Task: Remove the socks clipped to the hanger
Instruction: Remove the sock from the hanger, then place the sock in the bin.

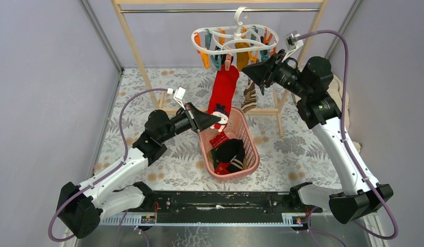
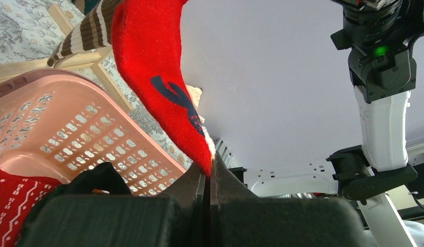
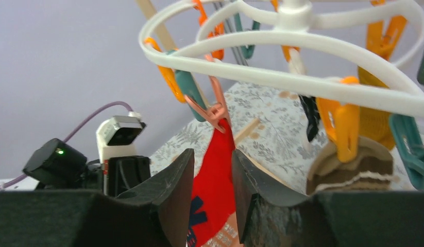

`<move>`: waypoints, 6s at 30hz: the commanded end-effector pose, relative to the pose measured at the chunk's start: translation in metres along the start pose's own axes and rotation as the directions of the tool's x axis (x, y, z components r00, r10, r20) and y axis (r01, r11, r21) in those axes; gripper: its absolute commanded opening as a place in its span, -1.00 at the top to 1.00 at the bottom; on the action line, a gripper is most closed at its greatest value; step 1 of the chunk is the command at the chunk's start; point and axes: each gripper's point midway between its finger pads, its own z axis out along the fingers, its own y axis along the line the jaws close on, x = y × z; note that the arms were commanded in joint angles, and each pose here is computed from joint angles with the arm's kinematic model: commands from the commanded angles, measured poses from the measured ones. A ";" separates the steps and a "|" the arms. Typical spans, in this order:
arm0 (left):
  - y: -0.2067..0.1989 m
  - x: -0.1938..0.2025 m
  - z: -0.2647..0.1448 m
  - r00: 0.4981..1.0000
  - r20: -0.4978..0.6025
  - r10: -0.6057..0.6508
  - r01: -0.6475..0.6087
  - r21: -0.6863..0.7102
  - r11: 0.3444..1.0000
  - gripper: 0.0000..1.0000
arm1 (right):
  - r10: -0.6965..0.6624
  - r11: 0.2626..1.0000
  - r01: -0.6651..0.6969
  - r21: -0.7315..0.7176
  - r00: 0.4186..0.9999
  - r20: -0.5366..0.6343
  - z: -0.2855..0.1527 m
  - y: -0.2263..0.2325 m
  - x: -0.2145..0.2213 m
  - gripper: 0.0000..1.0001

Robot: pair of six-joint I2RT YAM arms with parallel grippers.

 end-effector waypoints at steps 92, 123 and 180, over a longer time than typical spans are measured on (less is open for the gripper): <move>-0.031 0.065 -0.040 0.970 -0.229 -0.078 0.104 0.100 0.990 0.90 | -0.034 0.999 0.034 0.028 0.999 0.001 -0.011 -0.011 0.034 -0.43; 0.066 0.124 -0.013 0.901 -0.360 -0.244 0.145 -0.279 0.949 -0.97 | 0.014 0.990 0.004 0.141 0.992 -0.123 -0.061 -0.020 0.090 -0.47; -0.010 0.040 -0.035 0.975 -0.209 -0.071 0.010 -0.277 0.961 -0.97 | 0.071 0.958 -0.014 0.287 0.979 -0.190 -0.061 -0.057 0.117 -0.50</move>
